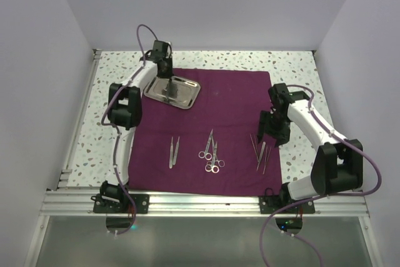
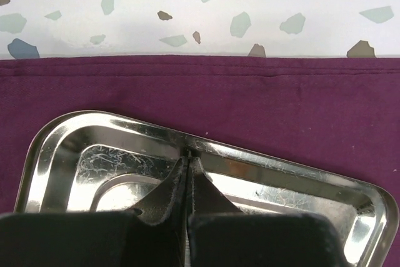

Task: Open and lay out the surgical kit
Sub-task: Pick up the medical item from the container, then place the medical item in the surgical kit.

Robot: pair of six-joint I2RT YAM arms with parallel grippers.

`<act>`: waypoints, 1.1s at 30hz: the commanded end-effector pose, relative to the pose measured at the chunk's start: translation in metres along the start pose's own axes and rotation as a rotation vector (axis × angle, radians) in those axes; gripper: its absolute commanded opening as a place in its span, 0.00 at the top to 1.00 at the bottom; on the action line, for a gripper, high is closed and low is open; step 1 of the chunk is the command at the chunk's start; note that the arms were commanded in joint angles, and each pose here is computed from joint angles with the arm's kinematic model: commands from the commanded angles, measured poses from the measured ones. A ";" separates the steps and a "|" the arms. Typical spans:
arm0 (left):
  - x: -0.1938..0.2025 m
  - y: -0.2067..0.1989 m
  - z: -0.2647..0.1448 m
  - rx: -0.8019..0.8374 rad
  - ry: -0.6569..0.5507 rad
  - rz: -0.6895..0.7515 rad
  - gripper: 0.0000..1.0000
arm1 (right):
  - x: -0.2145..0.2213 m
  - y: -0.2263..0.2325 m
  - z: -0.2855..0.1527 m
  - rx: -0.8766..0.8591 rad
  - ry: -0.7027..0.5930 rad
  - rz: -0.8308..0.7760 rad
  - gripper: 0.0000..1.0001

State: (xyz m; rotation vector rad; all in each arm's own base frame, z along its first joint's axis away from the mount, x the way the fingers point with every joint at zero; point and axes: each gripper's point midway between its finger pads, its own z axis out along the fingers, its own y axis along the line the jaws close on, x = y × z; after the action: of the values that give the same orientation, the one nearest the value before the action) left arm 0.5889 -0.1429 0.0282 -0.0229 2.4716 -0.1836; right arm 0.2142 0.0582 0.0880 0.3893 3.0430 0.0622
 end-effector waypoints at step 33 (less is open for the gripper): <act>0.088 -0.041 -0.226 0.297 -0.044 -0.132 1.00 | 0.019 0.016 -0.019 -0.179 -0.079 0.019 0.32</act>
State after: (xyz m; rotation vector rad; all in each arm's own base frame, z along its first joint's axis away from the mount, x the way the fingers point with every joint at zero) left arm 0.4046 -0.1357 0.1332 -0.0969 2.4617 -0.5674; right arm 0.2000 0.0716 0.1032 0.3958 2.9495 0.2356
